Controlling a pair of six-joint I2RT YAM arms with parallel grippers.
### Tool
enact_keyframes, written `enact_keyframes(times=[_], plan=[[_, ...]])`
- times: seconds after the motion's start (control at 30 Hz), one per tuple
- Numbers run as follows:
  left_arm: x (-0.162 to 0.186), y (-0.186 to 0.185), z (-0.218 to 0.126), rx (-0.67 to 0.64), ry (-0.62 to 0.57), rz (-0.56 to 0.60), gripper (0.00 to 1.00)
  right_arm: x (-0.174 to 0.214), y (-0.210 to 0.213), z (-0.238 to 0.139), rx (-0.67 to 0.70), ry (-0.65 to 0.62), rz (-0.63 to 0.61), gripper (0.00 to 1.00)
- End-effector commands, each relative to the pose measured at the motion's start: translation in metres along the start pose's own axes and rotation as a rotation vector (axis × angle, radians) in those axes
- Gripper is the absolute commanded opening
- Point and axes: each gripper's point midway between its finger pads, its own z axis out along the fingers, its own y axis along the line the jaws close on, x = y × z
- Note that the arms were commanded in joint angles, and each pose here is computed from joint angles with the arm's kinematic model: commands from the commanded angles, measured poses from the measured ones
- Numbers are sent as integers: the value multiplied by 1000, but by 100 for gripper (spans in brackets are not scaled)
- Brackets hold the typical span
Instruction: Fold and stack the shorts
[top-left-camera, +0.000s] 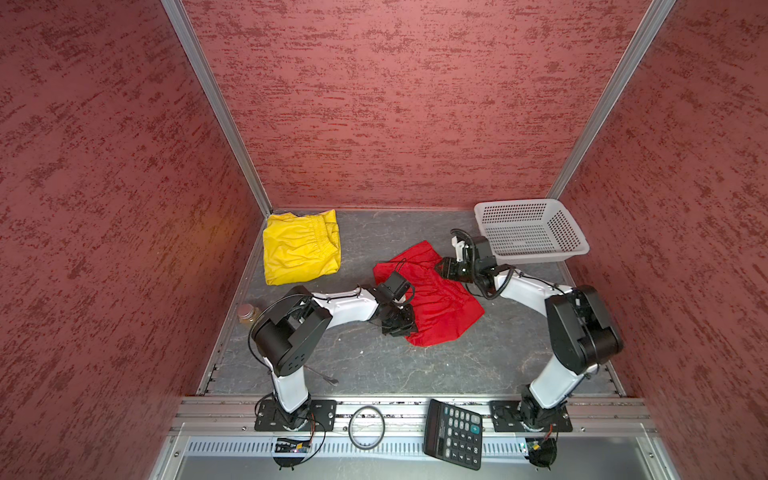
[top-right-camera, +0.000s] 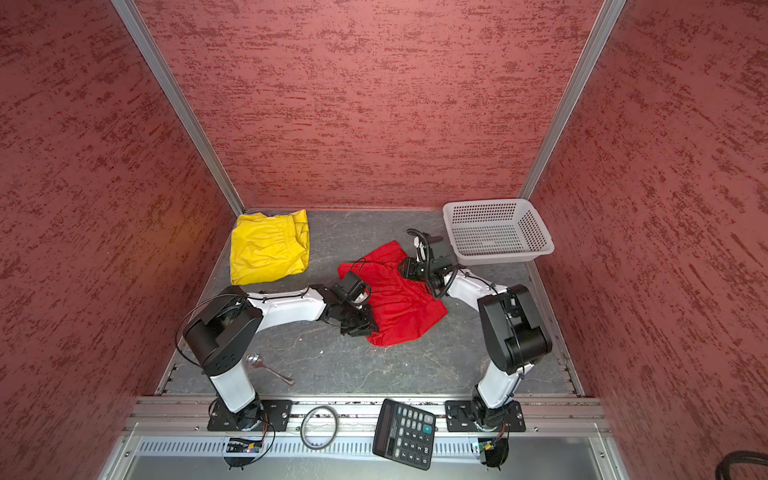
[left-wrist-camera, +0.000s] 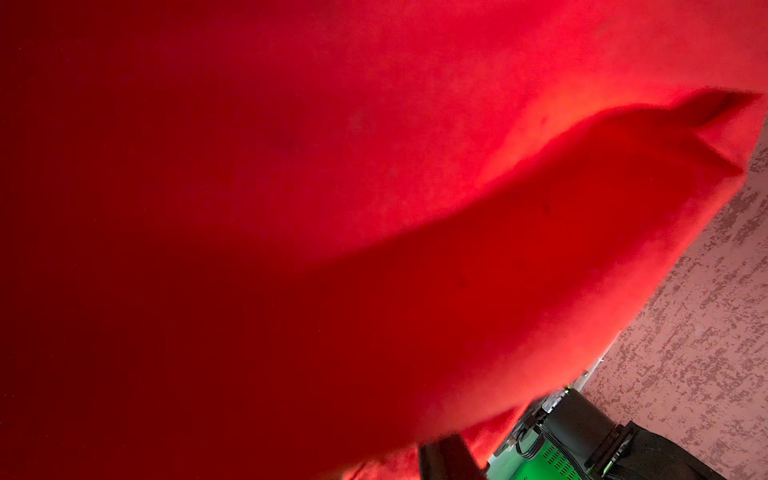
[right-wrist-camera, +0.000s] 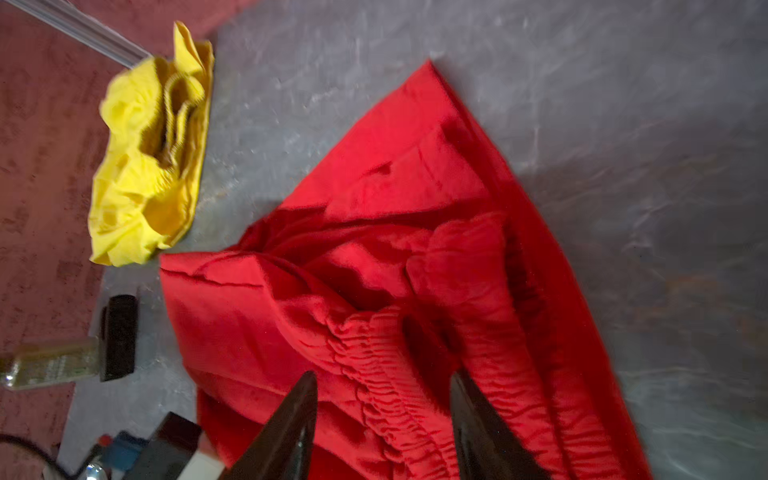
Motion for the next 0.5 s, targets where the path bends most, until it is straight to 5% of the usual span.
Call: enact_keyframes(times=[0.0, 0.07, 0.23, 0.47], plan=[[5, 21, 13, -71, 23, -17, 30, 4, 7, 14, -43, 36, -25, 54], [6, 23, 14, -76, 27, -19, 30, 8, 5, 22, -52, 48, -17, 54], [10, 31, 18, -94, 44, -33, 30, -5, 2, 24, -33, -8, -9, 1], [21, 64, 35, -152, 68, -91, 29, -68, -4, -22, 63, -236, -32, 0]])
